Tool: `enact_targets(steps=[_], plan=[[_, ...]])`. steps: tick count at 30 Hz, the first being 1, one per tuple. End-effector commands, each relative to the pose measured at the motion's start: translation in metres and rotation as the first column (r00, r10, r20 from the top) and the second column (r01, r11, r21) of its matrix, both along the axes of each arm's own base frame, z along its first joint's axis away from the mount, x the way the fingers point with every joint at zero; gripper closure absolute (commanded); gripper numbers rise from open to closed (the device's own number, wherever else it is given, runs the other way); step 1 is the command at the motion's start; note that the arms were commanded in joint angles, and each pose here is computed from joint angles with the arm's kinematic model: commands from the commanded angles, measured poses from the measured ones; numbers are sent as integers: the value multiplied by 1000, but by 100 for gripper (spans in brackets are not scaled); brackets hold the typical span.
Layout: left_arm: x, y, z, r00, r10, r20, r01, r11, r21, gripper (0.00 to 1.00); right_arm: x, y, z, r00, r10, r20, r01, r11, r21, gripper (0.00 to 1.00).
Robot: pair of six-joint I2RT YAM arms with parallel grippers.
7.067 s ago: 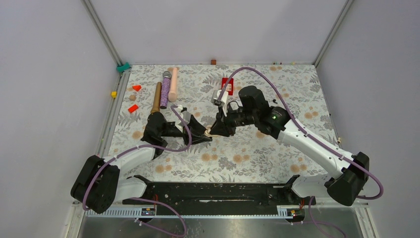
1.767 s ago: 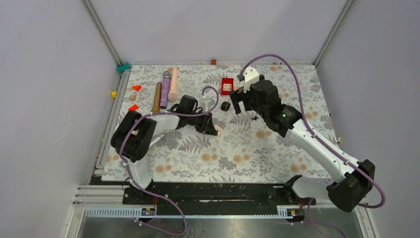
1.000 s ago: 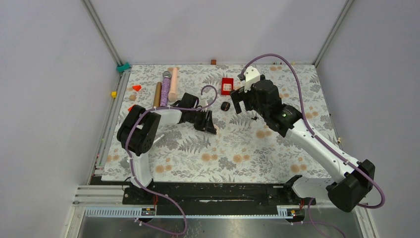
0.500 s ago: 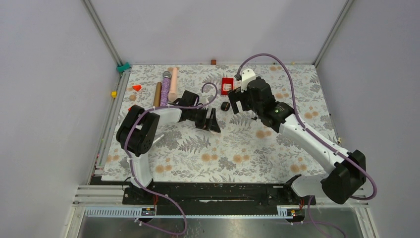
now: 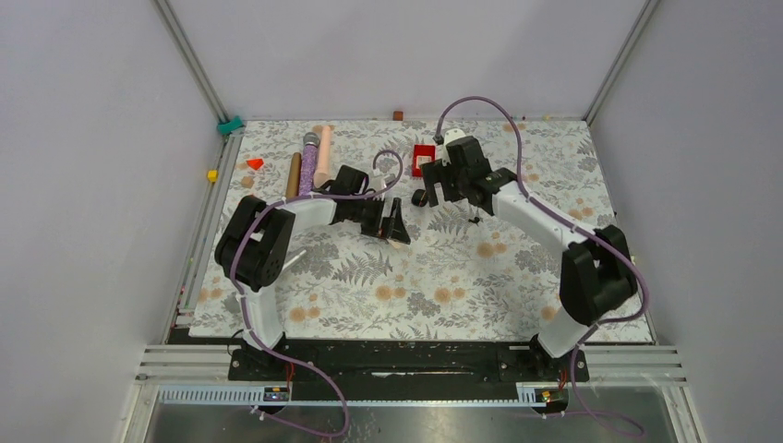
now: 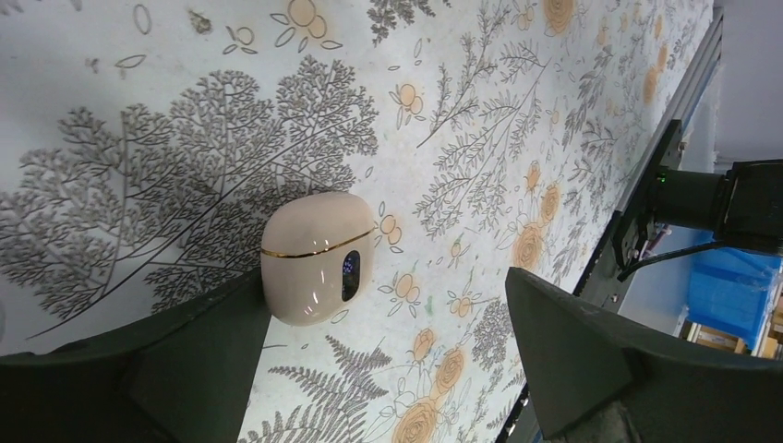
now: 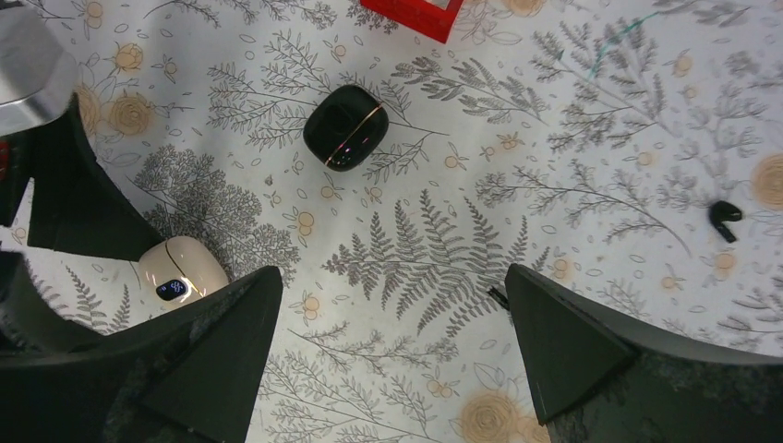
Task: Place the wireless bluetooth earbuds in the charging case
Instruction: Place the charging case at the center of the board, then pick up the charging case at the center of the board.
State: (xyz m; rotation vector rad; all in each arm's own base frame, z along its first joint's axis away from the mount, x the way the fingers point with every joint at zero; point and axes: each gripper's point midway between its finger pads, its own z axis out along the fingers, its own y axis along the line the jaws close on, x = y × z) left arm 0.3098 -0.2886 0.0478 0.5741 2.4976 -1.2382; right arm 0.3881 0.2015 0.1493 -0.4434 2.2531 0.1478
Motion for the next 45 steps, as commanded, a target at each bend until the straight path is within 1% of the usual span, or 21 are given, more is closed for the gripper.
enact_targets(steps=[1,4,8,9,11,14,18,22,27,32,36,38,41,45], plan=[[10,23,-9,998,64,27,-66,993,100,2,16,19,-3,995,0,-101,13,992,124,1],[12,24,-3,997,70,31,-72,994,84,1,23,30,-19,986,23,-162,1,989,148,2],[14,26,3,997,79,23,-80,995,55,1,32,37,-45,968,15,-249,20,990,136,2],[15,25,15,996,78,41,-79,996,35,2,34,39,-49,964,12,-265,25,990,137,2],[14,26,4,997,81,5,-81,996,47,2,40,44,-55,957,3,-291,41,988,146,2],[16,29,3,995,96,12,-96,993,62,1,43,50,-68,938,-5,-346,63,986,156,2],[19,33,9,991,120,58,-124,990,72,1,45,60,-81,914,-13,-406,93,979,179,2],[24,39,20,981,149,126,-160,984,80,1,50,61,-91,901,-37,-433,123,977,172,2],[27,40,34,970,163,180,-175,983,54,2,55,61,-108,880,-57,-471,146,977,153,1],[27,38,44,967,156,201,-166,986,35,1,60,64,-117,863,-76,-499,166,976,139,10],[29,40,51,962,156,222,-167,986,30,1,61,60,-128,850,-110,-516,185,978,96,10],[30,40,55,959,159,233,-169,985,25,2,63,59,-130,850,-109,-515,178,980,86,14],[32,42,59,955,167,245,-178,984,22,2,65,58,-130,848,-117,-516,180,981,73,15],[37,47,61,941,189,280,-208,977,40,1,68,56,-131,849,-134,-510,184,982,48,22]])
